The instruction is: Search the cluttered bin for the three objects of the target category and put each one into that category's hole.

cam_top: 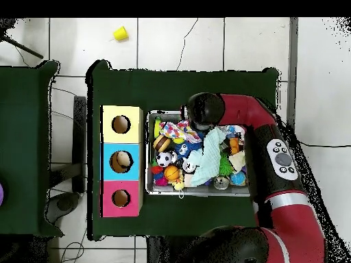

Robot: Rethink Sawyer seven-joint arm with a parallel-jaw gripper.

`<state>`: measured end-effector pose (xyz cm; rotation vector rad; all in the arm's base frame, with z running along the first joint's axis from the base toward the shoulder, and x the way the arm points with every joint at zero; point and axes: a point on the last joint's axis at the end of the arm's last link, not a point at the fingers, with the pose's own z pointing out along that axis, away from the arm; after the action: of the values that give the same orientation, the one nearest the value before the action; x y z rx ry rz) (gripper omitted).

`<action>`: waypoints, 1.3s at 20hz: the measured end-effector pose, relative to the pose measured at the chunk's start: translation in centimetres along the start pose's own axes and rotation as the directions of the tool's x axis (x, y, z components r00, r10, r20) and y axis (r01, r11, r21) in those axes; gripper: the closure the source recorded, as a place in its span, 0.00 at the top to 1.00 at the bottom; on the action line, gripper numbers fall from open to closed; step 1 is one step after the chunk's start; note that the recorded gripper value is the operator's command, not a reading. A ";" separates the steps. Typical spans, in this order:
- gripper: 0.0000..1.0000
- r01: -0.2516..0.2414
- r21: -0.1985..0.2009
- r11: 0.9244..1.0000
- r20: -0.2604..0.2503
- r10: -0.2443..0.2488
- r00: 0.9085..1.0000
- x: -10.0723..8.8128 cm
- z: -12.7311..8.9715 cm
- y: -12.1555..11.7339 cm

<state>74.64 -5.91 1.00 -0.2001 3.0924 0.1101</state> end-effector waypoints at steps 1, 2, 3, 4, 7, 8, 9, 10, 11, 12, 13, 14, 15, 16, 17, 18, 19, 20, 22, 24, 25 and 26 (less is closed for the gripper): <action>1.00 -0.002 -0.001 1.000 -0.004 0.002 1.000 0.0 0.0 0.0; 1.00 -0.005 -0.001 1.000 -0.027 0.005 1.000 0.2 -0.1 0.1; 1.00 -0.008 -0.001 1.000 -0.050 0.007 0.999 0.4 -0.2 0.3; 1.00 -0.006 0.000 1.000 -0.076 0.006 0.997 0.6 -0.2 0.5; 1.00 -0.001 0.001 1.000 -0.115 0.001 0.993 1.1 -0.2 1.0; 1.00 0.004 0.001 1.000 -0.137 -0.004 0.991 1.3 -0.2 1.5; 1.00 0.005 0.001 1.000 -0.142 -0.005 0.990 1.4 -0.2 1.6; 1.00 0.013 0.003 1.000 -0.157 -0.013 0.988 1.6 -0.1 2.1; 1.00 0.016 0.005 1.000 -0.159 -0.015 0.987 1.6 -0.1 2.2; 1.00 0.017 0.006 1.000 -0.160 -0.016 0.987 1.6 0.0 2.4; 1.00 0.019 0.007 1.000 -0.161 -0.018 0.987 1.6 0.0 2.5; 1.00 0.021 0.008 1.000 -0.163 -0.019 0.986 1.6 0.0 2.7; 1.00 0.020 0.008 1.000 -0.164 -0.019 0.986 1.6 0.0 2.8; 1.00 0.020 0.008 1.000 -0.164 -0.018 0.986 1.6 0.0 2.8; 1.00 0.018 0.008 1.000 -0.165 -0.017 0.986 1.6 -0.1 2.8; 1.00 0.016 0.008 1.000 -0.165 -0.015 0.986 1.6 -0.1 2.8; 1.00 0.011 0.008 1.000 -0.164 -0.010 0.986 1.6 -0.3 2.7; 1.00 0.009 0.009 1.000 -0.163 -0.007 0.987 1.6 -0.5 2.6; 1.00 0.006 0.013 1.000 -0.162 -0.004 0.987 1.6 -1.0 2.4; 1.00 0.002 0.017 1.000 -0.161 0.001 0.987 1.6 -1.6 2.2; 1.00 0.000 0.020 1.000 -0.160 0.003 0.987 1.7 -2.0 2.1; 1.00 -0.001 0.023 1.000 -0.158 0.005 0.987 1.6 -2.4 2.0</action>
<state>72.67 -4.27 3.43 -0.2132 3.2498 0.0625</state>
